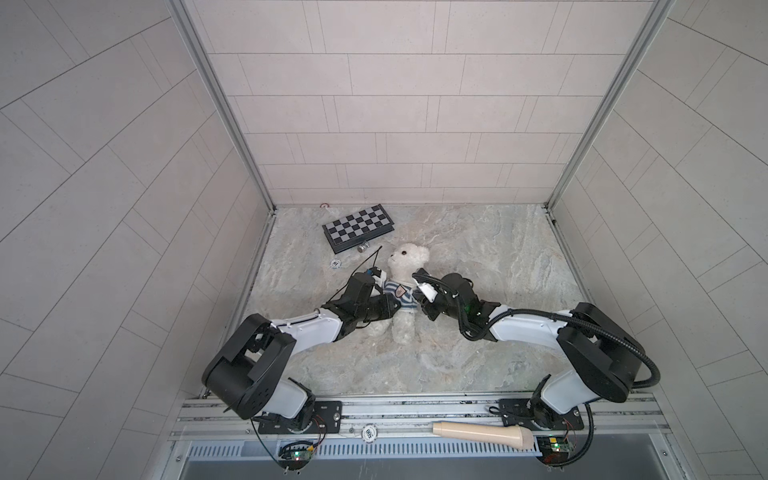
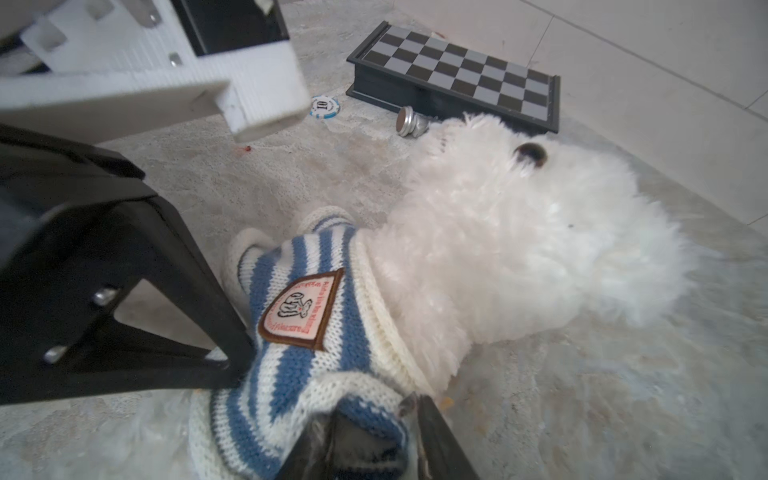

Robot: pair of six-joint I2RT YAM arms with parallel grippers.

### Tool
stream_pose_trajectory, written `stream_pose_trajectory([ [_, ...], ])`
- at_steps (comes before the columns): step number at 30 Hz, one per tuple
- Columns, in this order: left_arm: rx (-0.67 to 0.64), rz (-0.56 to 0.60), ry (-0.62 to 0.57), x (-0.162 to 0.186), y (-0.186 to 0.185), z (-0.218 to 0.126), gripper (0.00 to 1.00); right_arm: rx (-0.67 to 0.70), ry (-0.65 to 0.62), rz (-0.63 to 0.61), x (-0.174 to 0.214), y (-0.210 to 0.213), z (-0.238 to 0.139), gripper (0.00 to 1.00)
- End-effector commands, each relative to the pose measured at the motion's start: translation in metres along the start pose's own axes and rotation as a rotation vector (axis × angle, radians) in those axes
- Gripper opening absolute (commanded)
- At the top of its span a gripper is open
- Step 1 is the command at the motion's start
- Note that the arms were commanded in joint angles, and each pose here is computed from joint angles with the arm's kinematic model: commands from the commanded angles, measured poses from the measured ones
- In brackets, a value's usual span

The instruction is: Dress the teddy bear

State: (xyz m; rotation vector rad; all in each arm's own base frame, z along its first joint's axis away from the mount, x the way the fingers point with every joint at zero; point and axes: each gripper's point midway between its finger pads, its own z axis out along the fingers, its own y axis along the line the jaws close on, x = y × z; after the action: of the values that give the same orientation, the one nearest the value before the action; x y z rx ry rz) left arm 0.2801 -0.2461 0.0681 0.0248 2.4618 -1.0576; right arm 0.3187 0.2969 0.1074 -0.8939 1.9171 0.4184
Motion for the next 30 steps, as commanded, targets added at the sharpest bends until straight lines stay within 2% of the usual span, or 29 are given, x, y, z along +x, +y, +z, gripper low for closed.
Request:
stream_pose_trajectory([
  [1,-0.022,-0.009,0.017,0.005,0.010,0.002,0.00,-0.093,-0.032,0.061,-0.015,0.015,0.001,0.35],
  [10,-0.053,-0.015,0.018,0.014,0.021,-0.003,0.00,-0.163,0.018,0.182,-0.012,0.027,0.009,0.48],
  [14,-0.050,-0.024,0.024,0.017,0.024,0.000,0.00,-0.142,0.063,0.181,-0.003,0.024,0.013,0.47],
  [18,-0.053,-0.042,0.019,0.017,0.030,0.000,0.00,-0.101,0.062,0.177,-0.002,0.018,0.005,0.38],
  [23,-0.036,-0.042,0.016,0.015,0.029,0.001,0.00,-0.062,0.046,0.204,-0.007,0.019,-0.019,0.46],
  [26,-0.023,-0.045,0.009,0.013,0.026,0.002,0.00,-0.066,0.066,0.225,0.003,0.023,-0.019,0.40],
  [28,-0.021,-0.043,0.006,0.012,0.025,0.001,0.00,-0.059,0.080,0.237,0.008,0.022,-0.016,0.29],
  [30,-0.020,-0.042,0.011,0.013,0.025,0.002,0.00,-0.046,0.076,0.247,0.009,0.020,-0.015,0.24],
])
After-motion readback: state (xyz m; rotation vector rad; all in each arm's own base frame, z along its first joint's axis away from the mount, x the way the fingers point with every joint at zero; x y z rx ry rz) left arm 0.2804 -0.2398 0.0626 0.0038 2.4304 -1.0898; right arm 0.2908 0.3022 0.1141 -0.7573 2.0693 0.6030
